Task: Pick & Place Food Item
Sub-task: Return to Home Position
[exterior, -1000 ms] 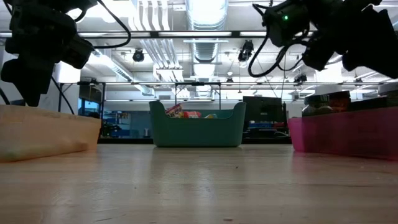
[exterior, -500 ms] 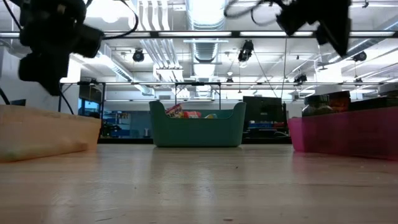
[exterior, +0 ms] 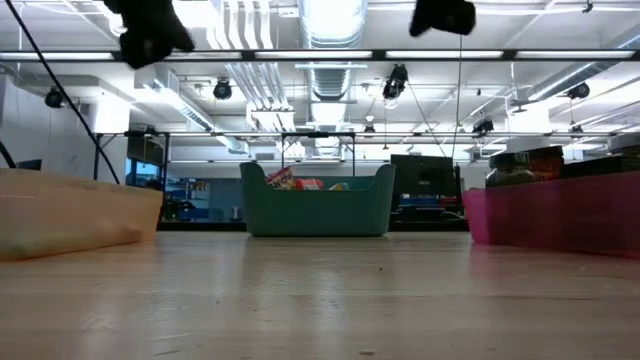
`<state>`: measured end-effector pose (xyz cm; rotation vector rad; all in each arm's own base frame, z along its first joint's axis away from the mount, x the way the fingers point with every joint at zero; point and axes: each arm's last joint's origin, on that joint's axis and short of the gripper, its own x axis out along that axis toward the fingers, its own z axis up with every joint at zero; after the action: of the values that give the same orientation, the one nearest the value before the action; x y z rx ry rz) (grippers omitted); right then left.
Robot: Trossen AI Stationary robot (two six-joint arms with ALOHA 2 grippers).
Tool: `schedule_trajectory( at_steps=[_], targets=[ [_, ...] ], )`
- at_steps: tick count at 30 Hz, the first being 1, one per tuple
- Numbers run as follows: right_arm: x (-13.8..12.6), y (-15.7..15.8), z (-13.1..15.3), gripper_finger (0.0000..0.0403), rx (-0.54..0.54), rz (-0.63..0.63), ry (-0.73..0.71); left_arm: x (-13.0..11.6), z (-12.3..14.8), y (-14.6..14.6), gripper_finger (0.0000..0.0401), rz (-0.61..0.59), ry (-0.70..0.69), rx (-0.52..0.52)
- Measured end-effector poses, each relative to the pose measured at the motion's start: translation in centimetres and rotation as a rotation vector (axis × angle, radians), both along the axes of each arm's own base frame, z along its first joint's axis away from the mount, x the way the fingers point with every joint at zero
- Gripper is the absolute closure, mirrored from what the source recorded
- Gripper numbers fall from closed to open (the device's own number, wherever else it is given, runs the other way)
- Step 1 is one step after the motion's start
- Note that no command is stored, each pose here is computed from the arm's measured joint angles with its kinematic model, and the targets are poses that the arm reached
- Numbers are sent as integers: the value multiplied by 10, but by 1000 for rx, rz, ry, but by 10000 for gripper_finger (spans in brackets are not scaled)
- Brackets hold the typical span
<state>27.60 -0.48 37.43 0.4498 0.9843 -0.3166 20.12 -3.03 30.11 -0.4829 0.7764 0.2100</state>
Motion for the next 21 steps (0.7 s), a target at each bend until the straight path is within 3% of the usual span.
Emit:
schedule_trajectory(
  at_steps=[3,8,14,21],
  targets=[
    [-4,0,12,382,-32,19,-124,-4,14,2,391,-11,-66,84],
    [-32,-1,25,382,-92,-6,-275,-31,19,9,390,49,-175,127],
    [-79,-1,20,382,-103,-25,-498,-75,22,17,390,93,-381,62],
    [-124,-1,3,382,-90,-47,-752,-104,16,23,390,124,-510,89]
  ],
)
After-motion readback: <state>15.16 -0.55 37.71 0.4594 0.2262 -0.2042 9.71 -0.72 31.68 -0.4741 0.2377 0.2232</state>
